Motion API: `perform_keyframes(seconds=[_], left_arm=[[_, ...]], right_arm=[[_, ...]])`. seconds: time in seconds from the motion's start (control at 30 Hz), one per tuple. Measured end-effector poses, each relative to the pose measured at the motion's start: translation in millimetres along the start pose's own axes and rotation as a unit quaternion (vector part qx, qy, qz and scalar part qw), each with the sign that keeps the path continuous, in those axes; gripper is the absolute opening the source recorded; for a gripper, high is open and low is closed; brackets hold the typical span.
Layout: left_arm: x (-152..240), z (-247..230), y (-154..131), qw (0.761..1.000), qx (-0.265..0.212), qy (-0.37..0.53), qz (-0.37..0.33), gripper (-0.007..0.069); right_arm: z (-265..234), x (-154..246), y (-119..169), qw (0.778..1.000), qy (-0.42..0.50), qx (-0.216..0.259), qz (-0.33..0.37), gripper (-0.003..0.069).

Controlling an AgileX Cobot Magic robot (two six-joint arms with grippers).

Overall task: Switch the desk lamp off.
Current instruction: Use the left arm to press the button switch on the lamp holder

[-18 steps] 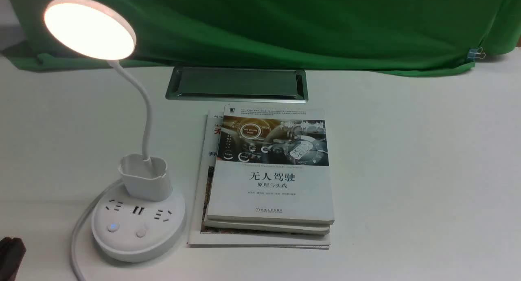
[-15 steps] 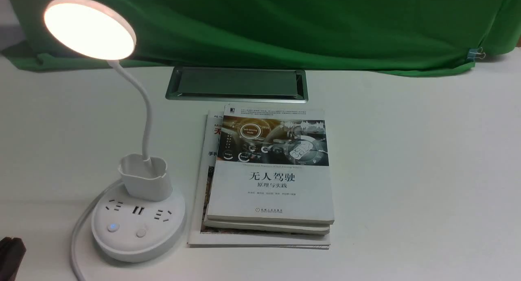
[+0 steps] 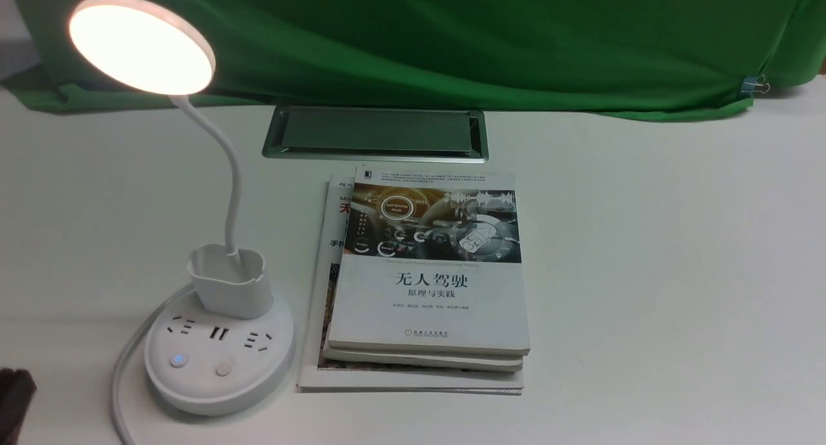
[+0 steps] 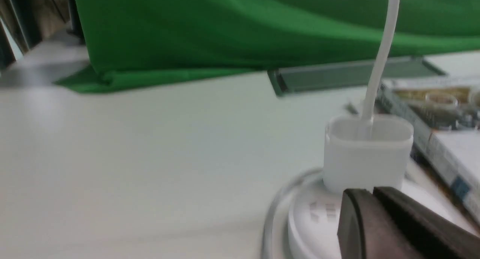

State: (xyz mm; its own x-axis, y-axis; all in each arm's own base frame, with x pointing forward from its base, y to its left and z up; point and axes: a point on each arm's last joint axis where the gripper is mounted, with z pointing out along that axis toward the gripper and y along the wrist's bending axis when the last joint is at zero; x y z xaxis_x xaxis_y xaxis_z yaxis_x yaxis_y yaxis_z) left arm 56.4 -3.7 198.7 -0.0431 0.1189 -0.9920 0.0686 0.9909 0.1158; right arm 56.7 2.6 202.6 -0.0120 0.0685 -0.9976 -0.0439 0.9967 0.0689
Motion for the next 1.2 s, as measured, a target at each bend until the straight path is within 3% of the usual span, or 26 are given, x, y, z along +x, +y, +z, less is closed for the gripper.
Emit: perform_keyframes(seconds=[0.17, 0.33, 0.4, 0.5, 0.6, 0.77, 0.87, 0.9, 0.93, 1.03, 1.2], left_arm=[[-17.1, -1.6, 2.4, 0.995, -0.014, -0.094, 0.0, 0.002], [-23.0, -3.0, 3.3, 0.992, -0.018, -0.128, -0.002, 0.002], [-27.6, -4.4, 4.4, 0.987, -0.018, -0.154, -0.039, 0.002], [-41.9, -10.7, 8.4, 0.959, -0.011, -0.243, -0.146, 0.002], [-48.7, -14.3, 9.6, 0.947, -0.007, -0.278, -0.163, 0.002], [-92.3, -10.1, 11.9, 0.965, 0.002, -0.211, -0.154, 0.002], [-116.9, 1.6, 13.8, 0.982, 0.003, -0.111, -0.153, 0.002], [-118.2, 1.0, 13.9, 0.982, 0.004, -0.107, -0.153, 0.002], [-119.7, 12.5, 13.6, 0.988, 0.003, -0.021, -0.153, 0.002], [-116.8, 29.3, 13.0, 0.986, 0.002, 0.084, -0.143, 0.002], [-107.4, 50.6, 10.3, 0.975, 0.007, 0.16, -0.152, 0.002]], right_arm=[[0.0, 0.0, 0.0, 1.0, 0.0, 0.0, 0.0, 0.0036], [0.0, 0.0, 0.0, 1.0, 0.0, 0.0, 0.0, 0.0036], [0.0, 0.0, 0.0, 1.0, 0.0, 0.0, 0.0, 0.0036], [0.0, 0.0, 0.0, 1.0, 0.0, 0.0, 0.0, 0.0036], [0.0, 0.0, 0.0, 1.0, 0.0, 0.0, 0.0, 0.0036], [0.0, 0.0, 0.0, 1.0, 0.0, 0.0, 0.0, 0.0036], [0.0, 0.0, 0.0, 1.0, 0.0, 0.0, 0.0, 0.0036], [0.0, 0.0, 0.0, 1.0, 0.0, 0.0, 0.0, 0.0036], [0.0, 0.0, 0.0, 1.0, 0.0, 0.0, 0.0, 0.0036], [0.0, 0.0, 0.0, 1.0, 0.0, 0.0, 0.0, 0.0036], [0.0, 0.0, 0.0, 1.0, 0.0, 0.0, 0.0, 0.0036]])
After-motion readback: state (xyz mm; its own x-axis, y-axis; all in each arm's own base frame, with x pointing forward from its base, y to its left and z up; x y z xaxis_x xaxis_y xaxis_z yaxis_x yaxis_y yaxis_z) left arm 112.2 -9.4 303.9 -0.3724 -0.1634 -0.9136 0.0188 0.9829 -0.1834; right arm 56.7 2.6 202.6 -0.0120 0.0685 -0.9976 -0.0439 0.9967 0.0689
